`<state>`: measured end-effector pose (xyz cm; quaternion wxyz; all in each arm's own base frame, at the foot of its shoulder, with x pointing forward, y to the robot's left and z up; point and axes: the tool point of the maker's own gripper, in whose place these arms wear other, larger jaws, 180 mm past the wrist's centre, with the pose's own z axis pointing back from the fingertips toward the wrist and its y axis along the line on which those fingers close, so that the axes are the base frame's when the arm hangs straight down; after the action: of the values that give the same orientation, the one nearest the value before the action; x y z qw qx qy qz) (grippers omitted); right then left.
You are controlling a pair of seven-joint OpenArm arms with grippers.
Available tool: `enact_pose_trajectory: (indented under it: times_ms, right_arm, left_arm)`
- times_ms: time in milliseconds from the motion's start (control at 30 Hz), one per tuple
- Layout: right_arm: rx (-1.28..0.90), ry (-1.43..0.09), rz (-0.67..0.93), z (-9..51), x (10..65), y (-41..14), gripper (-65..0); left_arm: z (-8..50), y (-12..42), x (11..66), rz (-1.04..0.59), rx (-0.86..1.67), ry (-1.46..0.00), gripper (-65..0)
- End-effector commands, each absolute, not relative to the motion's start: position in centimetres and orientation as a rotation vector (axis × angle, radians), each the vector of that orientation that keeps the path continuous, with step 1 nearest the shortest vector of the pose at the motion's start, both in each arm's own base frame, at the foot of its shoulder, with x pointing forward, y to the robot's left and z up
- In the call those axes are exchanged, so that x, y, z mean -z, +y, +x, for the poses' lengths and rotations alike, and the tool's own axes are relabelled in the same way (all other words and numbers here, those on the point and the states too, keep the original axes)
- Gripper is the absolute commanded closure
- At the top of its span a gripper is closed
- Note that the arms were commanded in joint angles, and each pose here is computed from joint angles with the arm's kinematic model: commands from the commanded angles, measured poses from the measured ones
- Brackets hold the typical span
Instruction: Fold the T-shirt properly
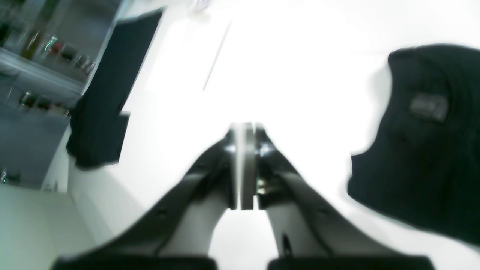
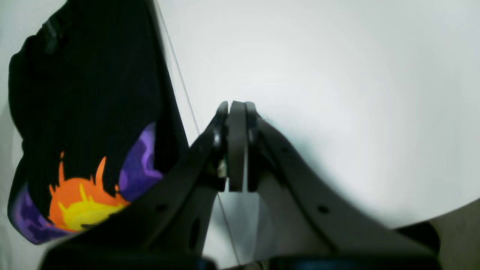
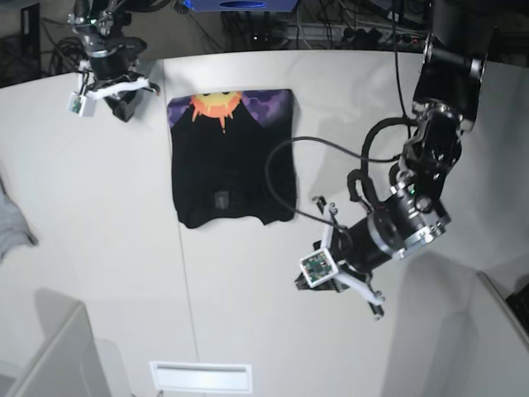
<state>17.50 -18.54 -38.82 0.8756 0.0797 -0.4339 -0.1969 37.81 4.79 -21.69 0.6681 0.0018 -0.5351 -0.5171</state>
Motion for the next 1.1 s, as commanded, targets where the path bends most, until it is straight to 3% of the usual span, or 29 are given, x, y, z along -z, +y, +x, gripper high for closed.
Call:
enact_pose_trajectory:
  times_ms: [0,100,333,667,867,1067]
  right_arm:
    - [0.383,-0.966,0.171,17.9,37.5,-18.7,0.0]
    - [0.319,-1.052,0.214,18.2,36.1,-17.8,0.0]
    - [0.093,-1.180,0.100,17.8,34.5,-18.0,0.0]
    - [0.144,-1.345,0.045,11.8,34.4,-19.7,0.0]
    - [0.204,-1.228,0.016,5.0,37.5,-20.6,0.0]
    - [0.295,-0.956,0.001,-3.0,44.2,-20.6,0.0]
  left_arm:
    - [37.6,5.9,20.8,0.019,1.142,-1.239,0.0]
    - [35.3,8.9,23.3,-0.003,1.065,-1.204,0.0]
    - [26.4,11.0,25.8,-0.333,0.865,-1.401,0.0]
    - [13.0,13.6,32.8,-0.513,0.598,-1.161,0.0]
    - [5.1,16.7,37.2,-0.545,0.341,-1.037,0.0]
    - [-2.0,20.9,43.2,-0.479,0.088,-0.906,0.0]
